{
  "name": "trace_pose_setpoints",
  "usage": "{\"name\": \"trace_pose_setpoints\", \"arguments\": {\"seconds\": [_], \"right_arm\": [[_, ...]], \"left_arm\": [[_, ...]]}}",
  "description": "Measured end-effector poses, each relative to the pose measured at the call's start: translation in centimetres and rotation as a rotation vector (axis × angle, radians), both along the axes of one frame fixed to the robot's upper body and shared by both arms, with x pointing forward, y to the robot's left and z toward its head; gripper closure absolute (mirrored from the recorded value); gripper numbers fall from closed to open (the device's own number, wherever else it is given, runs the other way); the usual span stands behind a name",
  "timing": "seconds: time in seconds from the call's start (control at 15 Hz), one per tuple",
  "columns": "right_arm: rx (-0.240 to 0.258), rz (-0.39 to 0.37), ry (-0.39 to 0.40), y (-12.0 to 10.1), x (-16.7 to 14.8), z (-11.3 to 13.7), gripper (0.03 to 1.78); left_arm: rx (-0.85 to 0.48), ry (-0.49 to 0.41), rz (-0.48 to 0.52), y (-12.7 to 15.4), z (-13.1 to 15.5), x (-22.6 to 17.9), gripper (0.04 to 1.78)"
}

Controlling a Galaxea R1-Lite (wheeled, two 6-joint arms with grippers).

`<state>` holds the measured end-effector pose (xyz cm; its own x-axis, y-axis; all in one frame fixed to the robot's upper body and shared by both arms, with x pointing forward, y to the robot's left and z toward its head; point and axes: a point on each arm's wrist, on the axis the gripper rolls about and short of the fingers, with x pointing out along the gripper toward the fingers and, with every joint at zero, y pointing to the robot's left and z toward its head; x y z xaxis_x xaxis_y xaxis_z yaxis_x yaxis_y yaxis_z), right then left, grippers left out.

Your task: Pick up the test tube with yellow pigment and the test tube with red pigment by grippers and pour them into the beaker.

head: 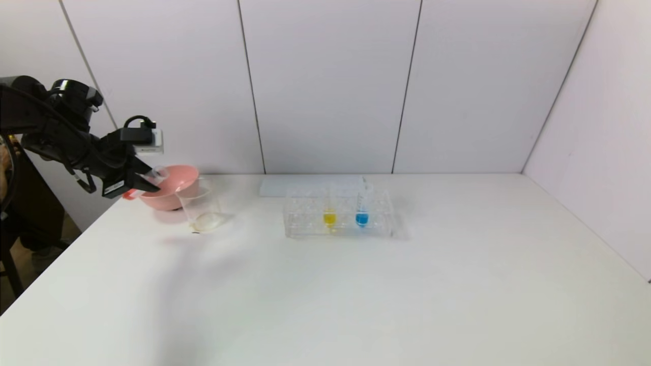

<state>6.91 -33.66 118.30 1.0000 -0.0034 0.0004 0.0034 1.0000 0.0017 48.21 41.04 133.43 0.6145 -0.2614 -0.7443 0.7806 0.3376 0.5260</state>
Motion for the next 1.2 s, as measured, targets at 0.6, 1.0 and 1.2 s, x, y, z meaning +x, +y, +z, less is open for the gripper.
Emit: {"name": "trace_pose_setpoints", "arguments": {"seconds": [0.6,1.0,1.2], "right_arm": [[0.0,0.0,0.0,0.0,0.0,0.0,0.11],[0.0,0.0,0.0,0.0,0.0,0.0,0.11],[0.0,0.0,0.0,0.0,0.0,0.0,0.11]], "left_arm": [[0.106,-0.032,-0.054,-1.3,0.1,0.5,1.37],[0.228,-0.019,-0.023,-2.2,0.1,0.8,1.37],[0.276,-0.016,-0.005,-2.7,0.1,0.9,1.37]]}}
